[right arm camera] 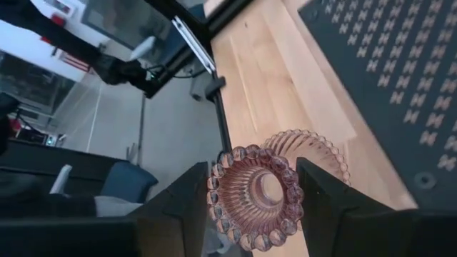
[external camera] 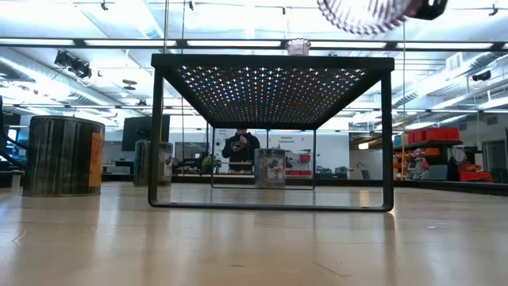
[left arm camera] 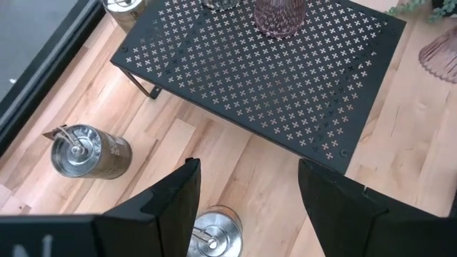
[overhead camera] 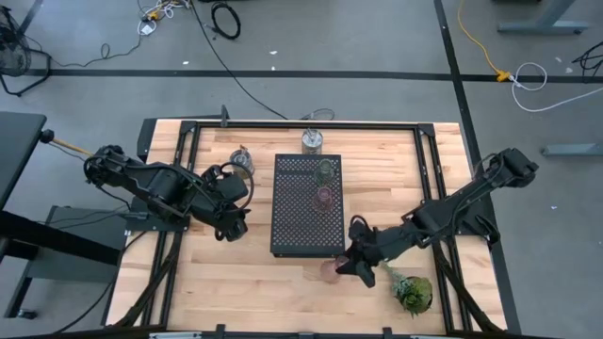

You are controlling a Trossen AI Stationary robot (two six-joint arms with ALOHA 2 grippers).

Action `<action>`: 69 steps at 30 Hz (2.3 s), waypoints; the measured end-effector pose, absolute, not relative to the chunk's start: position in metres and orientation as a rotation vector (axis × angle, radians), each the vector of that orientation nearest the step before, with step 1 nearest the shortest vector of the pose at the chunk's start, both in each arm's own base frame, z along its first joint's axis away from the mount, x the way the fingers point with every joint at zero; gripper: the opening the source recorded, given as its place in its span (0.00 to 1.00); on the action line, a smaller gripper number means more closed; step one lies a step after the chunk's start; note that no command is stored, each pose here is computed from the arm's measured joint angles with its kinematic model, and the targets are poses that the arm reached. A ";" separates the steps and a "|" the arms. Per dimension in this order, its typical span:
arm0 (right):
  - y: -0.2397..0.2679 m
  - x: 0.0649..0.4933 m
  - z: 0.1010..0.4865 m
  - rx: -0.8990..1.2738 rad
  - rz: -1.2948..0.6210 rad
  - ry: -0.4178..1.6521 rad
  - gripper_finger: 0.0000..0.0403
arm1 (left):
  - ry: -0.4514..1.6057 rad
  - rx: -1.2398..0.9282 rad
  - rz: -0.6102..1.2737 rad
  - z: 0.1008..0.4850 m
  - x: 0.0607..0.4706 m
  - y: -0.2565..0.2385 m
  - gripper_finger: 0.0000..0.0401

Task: Pick & Place candle stick holders
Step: Put the pink glass candle holder on the shelf aligned with the pink glass candle holder

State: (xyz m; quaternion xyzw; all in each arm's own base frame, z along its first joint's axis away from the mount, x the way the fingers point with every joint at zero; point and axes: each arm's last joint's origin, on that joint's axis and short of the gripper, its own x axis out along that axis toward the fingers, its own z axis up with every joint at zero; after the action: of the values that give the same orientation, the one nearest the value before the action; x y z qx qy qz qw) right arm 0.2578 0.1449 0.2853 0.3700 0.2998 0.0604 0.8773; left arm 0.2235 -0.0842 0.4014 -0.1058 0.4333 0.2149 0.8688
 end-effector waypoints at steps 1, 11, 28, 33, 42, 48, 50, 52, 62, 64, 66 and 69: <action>0.143 0.257 0.287 0.772 0.128 0.617 0.40 | 0.905 -0.221 0.451 0.401 0.224 -0.084 0.59; 0.114 0.257 0.303 0.763 0.085 0.551 0.40 | 0.901 -0.217 0.456 0.402 0.224 -0.084 0.59; 0.069 0.268 0.329 0.687 -0.087 0.614 0.40 | 0.902 -0.206 0.452 0.401 0.224 -0.084 0.59; 0.069 0.271 0.334 0.679 -0.098 0.630 0.40 | 0.903 -0.201 0.449 0.402 0.224 -0.084 0.59; 0.073 0.287 0.311 0.689 -0.095 0.748 0.40 | 0.905 -0.192 0.446 0.402 0.224 -0.084 0.59; 0.072 0.288 0.310 0.670 -0.109 0.767 0.40 | 0.906 -0.180 0.438 0.402 0.224 -0.084 0.59; 0.071 0.288 0.310 0.666 -0.119 0.771 0.40 | 0.905 -0.180 0.438 0.402 0.224 -0.084 0.59; 0.070 0.288 0.309 0.664 -0.128 0.782 0.40 | 0.905 -0.181 0.438 0.402 0.224 -0.084 0.59; 0.066 0.290 0.307 0.670 -0.137 0.791 0.40 | 0.905 -0.180 0.436 0.402 0.224 -0.084 0.59; 0.066 0.290 0.307 0.669 -0.136 0.791 0.40 | 0.905 -0.179 0.436 0.402 0.224 -0.084 0.59; 0.066 0.290 0.307 0.669 -0.136 0.791 0.42 | 0.905 -0.178 0.436 0.402 0.224 -0.084 0.59; 0.066 0.290 0.307 0.673 -0.138 0.791 0.47 | 0.905 -0.178 0.435 0.402 0.224 -0.084 0.59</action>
State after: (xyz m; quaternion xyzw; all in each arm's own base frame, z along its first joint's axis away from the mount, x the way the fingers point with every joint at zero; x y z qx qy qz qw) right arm 0.2902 0.0656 0.3065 0.3212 0.3775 -0.0657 0.8661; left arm 0.2240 -0.0841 0.4017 -0.0851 0.4334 0.2084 0.8727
